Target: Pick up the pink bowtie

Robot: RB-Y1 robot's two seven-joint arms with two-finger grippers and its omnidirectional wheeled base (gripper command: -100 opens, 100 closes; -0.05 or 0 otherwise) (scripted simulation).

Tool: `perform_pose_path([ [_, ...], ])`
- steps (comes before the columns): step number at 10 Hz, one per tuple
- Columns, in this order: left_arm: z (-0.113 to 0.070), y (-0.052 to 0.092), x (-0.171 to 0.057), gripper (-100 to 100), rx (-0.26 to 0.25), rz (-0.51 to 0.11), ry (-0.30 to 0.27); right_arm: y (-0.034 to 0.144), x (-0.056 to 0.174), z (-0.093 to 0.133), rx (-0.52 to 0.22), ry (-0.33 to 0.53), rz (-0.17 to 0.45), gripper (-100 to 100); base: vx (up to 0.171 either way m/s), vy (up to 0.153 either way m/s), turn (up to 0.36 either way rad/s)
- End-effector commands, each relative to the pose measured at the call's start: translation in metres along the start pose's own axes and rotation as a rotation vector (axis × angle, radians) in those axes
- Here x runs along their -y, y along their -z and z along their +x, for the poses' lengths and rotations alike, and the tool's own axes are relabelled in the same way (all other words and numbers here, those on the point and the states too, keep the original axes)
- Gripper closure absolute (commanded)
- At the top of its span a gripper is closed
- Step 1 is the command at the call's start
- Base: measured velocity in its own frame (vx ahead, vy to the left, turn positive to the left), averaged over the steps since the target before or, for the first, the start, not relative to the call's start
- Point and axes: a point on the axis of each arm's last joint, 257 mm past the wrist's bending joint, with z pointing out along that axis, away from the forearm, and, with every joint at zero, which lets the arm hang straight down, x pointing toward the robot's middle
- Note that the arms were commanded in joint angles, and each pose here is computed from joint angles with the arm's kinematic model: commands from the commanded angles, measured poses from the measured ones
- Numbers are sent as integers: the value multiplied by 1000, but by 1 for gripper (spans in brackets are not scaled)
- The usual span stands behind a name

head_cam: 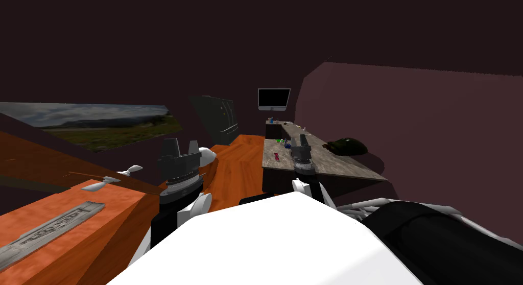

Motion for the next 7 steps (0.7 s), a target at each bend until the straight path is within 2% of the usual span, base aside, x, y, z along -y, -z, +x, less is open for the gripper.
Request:
perform_pose_path([
  [1, 0, 0, 0, 0, 0, 0, 0, 5, 8, 2, -24, 9, 26, -100, -16, 3, -25],
  [3, 0, 0, 0, 0, 0, 0, 0, 18, 26, 3, -61, 27, 88, -100, -54, 0, -41],
  [5, 0, 0, 0, 0, 0, 0, 0, 39, 52, 2, -103, 50, 181, -100, -76, -6, -49],
  [6, 0, 0, 0, 0, 0, 0, 0, 39, 52, 2, -105, 51, 181, -100, -49, -11, -15],
  [7, 0, 0, 0, 0, 0, 0, 0, 54, 67, 0, -131, 66, 238, -100, -42, -10, -34],
])
